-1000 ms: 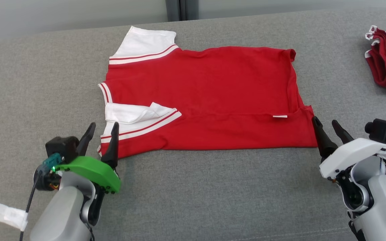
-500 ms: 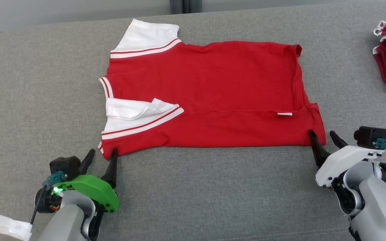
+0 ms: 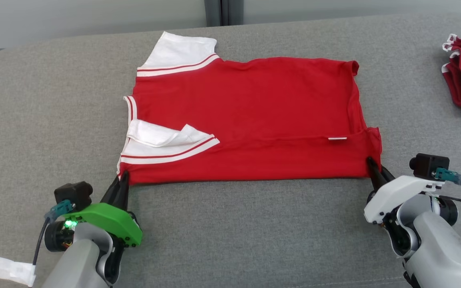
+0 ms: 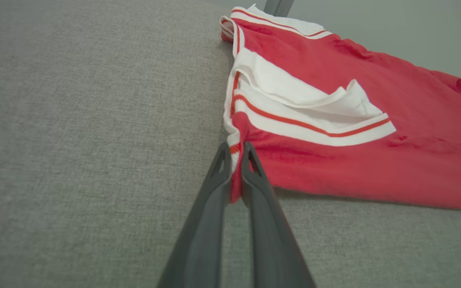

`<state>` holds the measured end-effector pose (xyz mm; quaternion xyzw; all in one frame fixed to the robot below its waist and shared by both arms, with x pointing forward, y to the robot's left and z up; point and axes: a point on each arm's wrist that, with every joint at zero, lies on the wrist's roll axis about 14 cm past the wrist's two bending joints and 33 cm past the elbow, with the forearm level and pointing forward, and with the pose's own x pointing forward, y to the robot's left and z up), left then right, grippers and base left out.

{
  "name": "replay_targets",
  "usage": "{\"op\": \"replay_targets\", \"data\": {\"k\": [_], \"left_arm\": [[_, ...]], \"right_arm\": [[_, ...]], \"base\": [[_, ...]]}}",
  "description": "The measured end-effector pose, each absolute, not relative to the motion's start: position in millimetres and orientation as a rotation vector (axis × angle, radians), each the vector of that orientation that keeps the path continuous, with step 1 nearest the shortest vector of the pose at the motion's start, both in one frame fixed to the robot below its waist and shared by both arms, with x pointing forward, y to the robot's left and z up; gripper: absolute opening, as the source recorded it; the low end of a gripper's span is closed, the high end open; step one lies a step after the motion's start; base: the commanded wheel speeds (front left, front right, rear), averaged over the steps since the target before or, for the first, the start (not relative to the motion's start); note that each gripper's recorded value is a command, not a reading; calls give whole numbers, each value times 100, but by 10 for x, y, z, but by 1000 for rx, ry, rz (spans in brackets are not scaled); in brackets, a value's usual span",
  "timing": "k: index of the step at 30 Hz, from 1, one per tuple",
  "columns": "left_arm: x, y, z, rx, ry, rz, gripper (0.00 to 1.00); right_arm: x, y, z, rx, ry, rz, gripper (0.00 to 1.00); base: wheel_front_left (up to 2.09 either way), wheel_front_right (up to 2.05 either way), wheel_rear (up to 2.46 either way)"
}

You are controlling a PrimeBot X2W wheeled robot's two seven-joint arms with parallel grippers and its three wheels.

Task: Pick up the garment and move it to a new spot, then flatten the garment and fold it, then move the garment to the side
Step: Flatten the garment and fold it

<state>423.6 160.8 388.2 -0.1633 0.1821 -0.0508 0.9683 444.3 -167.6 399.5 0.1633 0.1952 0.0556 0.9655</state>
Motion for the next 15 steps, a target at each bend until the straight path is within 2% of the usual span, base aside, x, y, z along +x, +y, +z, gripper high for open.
{"op": "replay_targets", "data": {"k": [8, 15], "left_arm": [[3842, 1759, 4024, -353, 307, -66, 0], [3366, 1783, 3945, -377, 321, -13, 0]], "right_arm": [[4092, -1737, 4144, 353, 341, 124, 0], [3646, -1821, 4021, 379, 385, 104, 0]], "base": [[0, 0, 0], [0, 0, 0]]}}
